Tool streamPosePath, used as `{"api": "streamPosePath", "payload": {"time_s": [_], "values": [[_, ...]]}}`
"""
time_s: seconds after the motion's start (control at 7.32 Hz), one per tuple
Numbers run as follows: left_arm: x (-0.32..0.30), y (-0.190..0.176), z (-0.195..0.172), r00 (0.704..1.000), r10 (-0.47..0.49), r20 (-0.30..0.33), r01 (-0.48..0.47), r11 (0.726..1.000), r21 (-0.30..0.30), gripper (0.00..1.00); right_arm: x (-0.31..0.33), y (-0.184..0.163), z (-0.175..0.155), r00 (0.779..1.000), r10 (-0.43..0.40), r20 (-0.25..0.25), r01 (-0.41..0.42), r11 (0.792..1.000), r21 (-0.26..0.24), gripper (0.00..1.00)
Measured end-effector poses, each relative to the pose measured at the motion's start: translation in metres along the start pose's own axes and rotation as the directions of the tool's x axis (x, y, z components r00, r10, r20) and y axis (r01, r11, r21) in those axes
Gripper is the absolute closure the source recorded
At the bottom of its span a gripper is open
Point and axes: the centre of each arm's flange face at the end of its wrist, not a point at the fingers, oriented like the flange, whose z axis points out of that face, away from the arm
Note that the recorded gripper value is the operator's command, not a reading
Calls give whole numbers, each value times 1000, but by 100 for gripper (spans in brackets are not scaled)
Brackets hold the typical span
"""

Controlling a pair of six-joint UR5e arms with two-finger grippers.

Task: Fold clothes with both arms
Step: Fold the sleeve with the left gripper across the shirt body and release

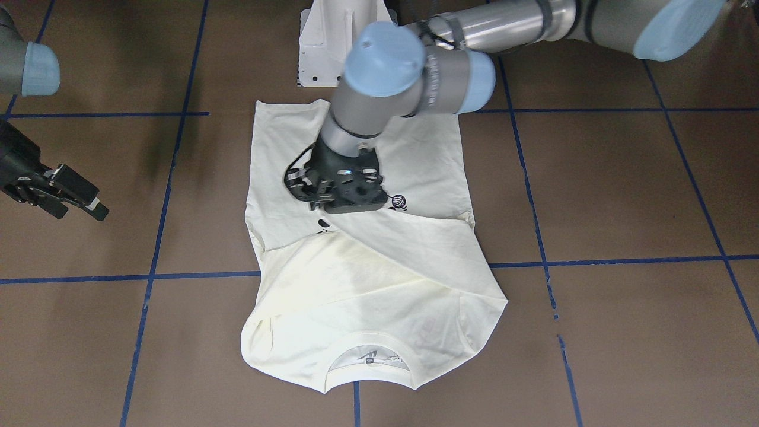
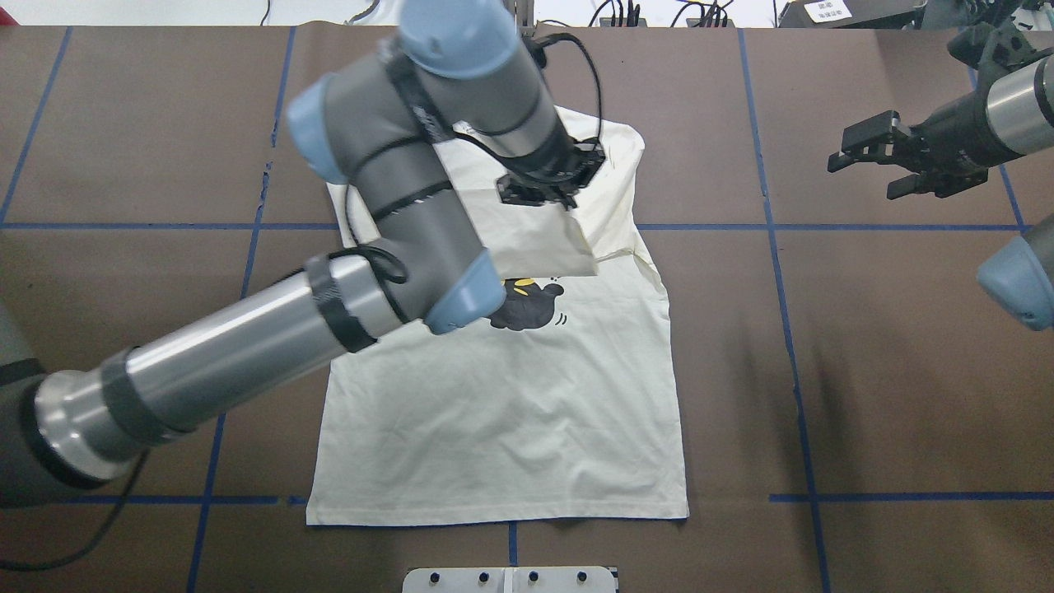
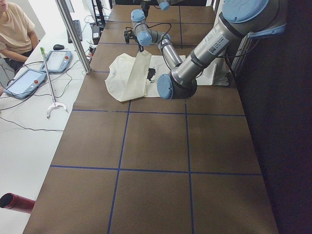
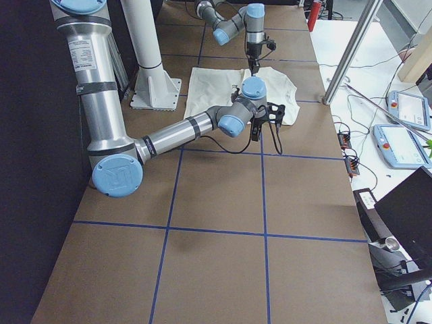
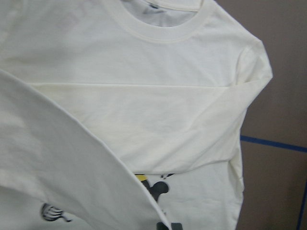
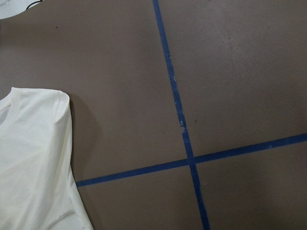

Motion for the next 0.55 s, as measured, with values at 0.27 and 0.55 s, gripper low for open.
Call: {"api": "streamPosePath", "payload": {"time_s": [0.27,0.55], "values": [[47,42,72,993,-45,-112,59,990,130,24,6,0,-3,1000,-2,-2,2,1000,1,0],[16,53,74,984,-48,-169,74,986,149,24,2,0,-2,1000,3,-1,-3,1000,4,0]]}}
